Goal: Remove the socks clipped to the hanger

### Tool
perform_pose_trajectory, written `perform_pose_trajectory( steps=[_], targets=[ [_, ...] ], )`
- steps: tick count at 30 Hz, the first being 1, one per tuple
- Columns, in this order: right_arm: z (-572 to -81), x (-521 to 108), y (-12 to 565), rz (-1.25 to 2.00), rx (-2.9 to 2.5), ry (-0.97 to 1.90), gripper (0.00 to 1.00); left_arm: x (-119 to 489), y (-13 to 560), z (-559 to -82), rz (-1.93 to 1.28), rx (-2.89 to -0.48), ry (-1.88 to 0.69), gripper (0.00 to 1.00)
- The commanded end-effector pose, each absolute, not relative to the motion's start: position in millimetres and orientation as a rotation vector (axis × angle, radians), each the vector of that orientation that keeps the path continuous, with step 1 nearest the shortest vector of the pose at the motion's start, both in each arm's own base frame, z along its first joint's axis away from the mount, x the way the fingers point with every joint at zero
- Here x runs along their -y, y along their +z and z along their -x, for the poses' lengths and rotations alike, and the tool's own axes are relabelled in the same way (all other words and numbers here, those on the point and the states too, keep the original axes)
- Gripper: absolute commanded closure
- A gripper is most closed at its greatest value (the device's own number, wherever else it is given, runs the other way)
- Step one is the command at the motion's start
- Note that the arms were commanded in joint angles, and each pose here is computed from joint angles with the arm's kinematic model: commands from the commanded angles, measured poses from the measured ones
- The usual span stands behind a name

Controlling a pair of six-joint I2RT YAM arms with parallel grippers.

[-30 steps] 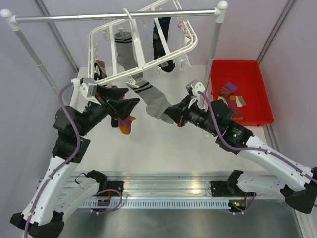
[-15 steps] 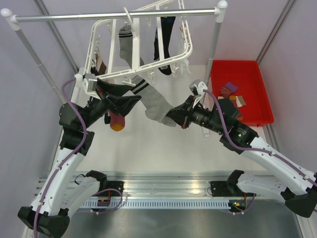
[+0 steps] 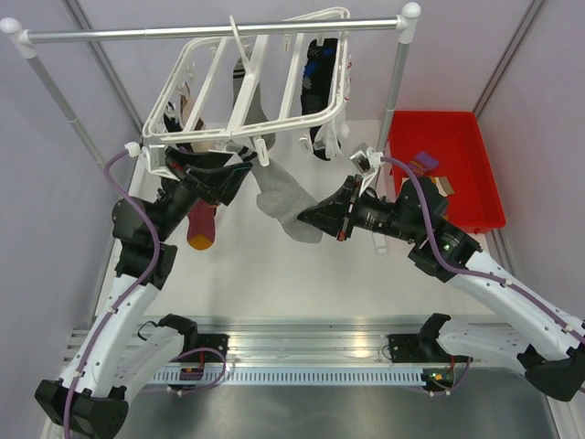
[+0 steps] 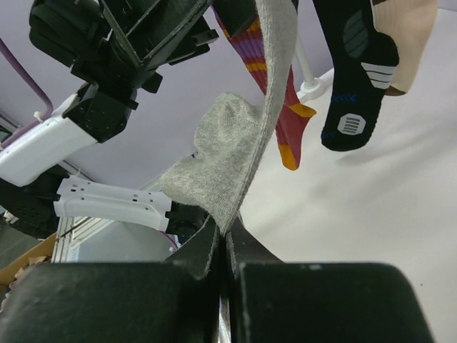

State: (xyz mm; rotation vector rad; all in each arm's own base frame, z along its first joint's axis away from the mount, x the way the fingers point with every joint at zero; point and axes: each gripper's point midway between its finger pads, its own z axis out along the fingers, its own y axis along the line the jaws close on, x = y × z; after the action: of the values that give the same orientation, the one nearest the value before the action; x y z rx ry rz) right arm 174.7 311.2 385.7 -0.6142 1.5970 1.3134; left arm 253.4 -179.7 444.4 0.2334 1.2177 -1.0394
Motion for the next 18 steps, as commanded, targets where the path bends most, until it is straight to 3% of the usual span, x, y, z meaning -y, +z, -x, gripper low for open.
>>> perform_pose_trajectory(
  steps=[1,18],
  targets=[
    [-165.2,-313.2,417.7,0.612,-1.527,1.411,0.99,165.1,465.8,-251.7,-0.147,-1.122,-1.029,0.18],
    [-165.5,-309.5,421.6,0.596,-1.552,1.48,0.99,156.2,463.3,-243.7,-0.186,-1.07,-0.932,0.12]
  ],
)
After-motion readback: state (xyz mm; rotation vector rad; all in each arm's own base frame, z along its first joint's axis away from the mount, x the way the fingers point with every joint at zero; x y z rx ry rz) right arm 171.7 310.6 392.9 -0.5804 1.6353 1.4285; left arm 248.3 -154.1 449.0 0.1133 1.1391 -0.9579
